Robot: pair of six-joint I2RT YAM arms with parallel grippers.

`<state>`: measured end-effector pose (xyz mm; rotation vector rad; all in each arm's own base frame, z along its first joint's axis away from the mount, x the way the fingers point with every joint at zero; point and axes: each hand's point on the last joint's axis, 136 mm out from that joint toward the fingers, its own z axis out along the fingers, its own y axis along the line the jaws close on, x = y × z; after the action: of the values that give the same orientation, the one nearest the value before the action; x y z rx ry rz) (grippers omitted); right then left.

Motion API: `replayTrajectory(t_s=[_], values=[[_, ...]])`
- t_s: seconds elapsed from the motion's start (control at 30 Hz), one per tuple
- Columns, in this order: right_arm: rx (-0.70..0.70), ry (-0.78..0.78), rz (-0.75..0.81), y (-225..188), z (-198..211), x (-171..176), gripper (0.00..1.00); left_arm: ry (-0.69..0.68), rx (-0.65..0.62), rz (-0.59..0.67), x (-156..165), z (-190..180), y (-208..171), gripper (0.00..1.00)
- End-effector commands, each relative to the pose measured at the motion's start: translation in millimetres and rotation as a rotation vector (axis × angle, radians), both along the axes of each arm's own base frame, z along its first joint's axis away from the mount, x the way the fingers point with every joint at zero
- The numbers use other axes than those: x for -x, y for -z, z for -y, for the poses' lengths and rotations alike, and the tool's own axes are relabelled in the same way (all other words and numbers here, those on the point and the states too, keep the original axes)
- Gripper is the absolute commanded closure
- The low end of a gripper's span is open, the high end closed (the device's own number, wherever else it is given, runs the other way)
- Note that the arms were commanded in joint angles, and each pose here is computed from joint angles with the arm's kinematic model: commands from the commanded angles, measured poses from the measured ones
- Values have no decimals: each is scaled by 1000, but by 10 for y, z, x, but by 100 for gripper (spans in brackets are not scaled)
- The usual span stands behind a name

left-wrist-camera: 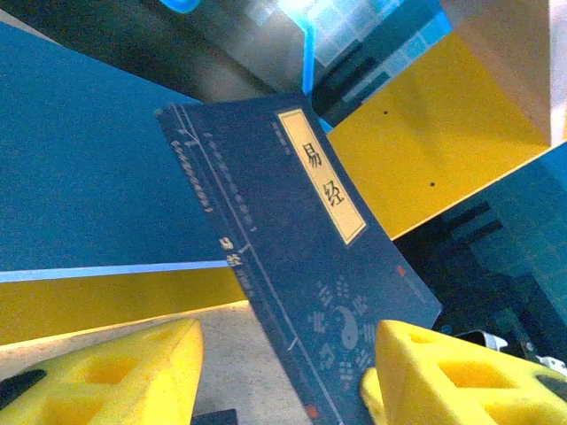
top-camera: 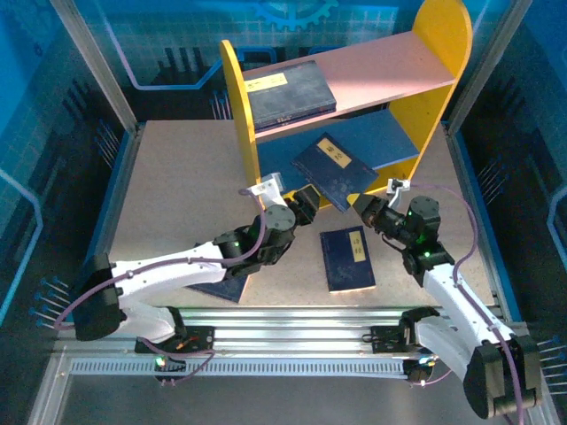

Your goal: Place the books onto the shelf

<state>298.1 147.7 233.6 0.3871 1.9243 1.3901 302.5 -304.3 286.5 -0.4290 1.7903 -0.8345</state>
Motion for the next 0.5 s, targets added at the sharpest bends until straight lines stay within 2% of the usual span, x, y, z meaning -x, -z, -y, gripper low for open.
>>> replayTrajectory(t_s=[0.0,0.23,0.47], values=[[48,-96,75,-157,-18,10,89,-31,-64,-32,39,-201,79,45],[135,-207,95,-205,-17,-58,90,38,-176,-113,44,-306,113,42],[211,-345,116,-171,-15,25,90,168,-250,-242,118,-392,243,41]])
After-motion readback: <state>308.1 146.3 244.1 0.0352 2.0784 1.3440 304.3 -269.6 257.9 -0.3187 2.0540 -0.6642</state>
